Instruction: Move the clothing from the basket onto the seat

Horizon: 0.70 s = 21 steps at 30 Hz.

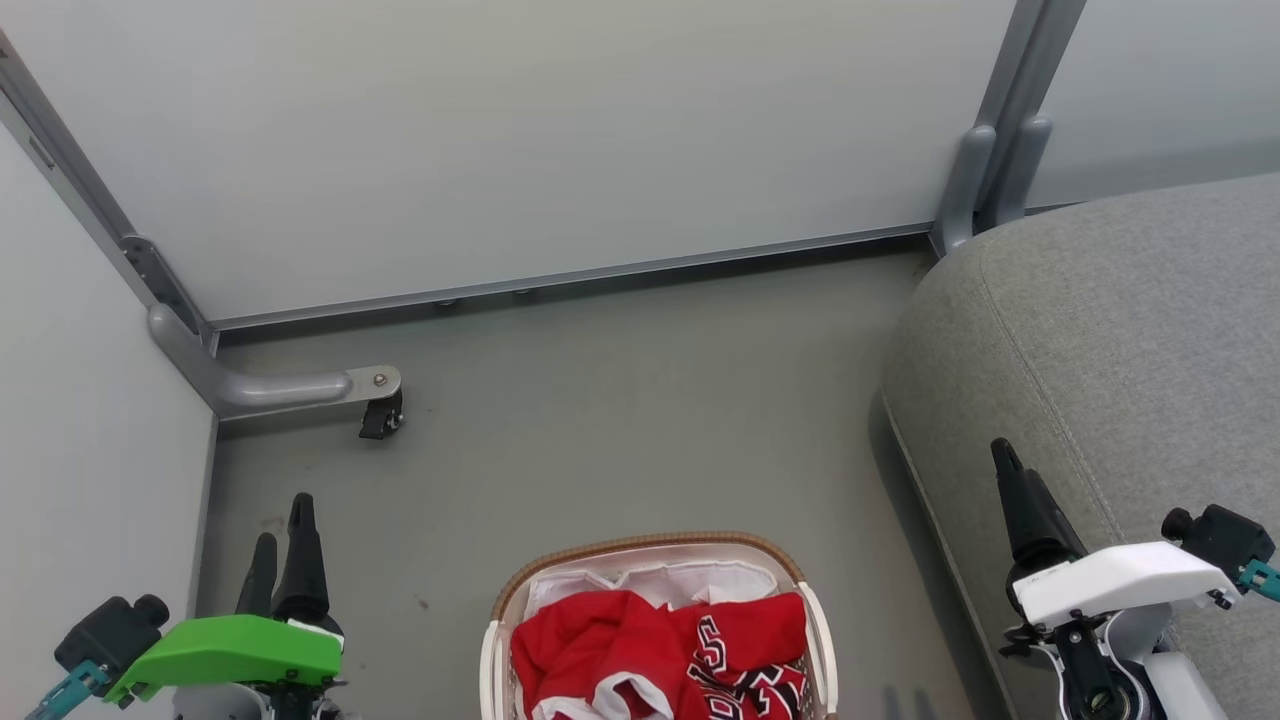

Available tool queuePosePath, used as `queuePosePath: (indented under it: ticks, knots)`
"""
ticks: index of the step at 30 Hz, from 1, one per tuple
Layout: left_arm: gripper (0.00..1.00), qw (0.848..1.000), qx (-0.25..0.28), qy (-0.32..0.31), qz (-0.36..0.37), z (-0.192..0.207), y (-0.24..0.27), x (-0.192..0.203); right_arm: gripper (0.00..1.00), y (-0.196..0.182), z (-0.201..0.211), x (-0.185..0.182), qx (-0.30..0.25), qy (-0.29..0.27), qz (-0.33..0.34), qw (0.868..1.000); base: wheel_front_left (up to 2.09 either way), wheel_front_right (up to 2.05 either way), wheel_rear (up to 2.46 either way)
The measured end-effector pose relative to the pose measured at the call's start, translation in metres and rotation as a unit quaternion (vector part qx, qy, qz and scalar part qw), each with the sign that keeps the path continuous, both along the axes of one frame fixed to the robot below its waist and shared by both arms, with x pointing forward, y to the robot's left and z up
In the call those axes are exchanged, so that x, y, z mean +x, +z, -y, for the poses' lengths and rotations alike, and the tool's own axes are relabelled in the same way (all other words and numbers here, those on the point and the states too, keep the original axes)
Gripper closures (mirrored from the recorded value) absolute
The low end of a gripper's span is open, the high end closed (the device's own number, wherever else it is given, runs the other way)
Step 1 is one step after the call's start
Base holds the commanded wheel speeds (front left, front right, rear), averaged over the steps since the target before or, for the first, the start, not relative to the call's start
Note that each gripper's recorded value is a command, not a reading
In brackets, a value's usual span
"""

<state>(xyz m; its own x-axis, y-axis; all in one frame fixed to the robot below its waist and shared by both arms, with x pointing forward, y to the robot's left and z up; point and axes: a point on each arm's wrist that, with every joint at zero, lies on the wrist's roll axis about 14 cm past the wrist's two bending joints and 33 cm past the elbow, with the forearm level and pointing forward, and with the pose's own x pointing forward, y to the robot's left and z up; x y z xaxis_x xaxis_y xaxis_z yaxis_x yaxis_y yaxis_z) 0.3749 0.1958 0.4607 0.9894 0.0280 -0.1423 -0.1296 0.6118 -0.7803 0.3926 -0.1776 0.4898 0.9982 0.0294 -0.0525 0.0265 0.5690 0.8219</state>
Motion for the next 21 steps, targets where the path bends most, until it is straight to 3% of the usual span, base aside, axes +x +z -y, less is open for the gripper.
queuePosePath:
  ticks: [21]
  knots:
    - [0.0, 0.988, 0.154, -0.03, 0.001, 0.0093, -0.0018, 0.0004, 0.0, 0.0066, -0.007, 0.0033, -0.165, 0.018, 0.026, 0.986, 0.0, 0.0, 0.0]
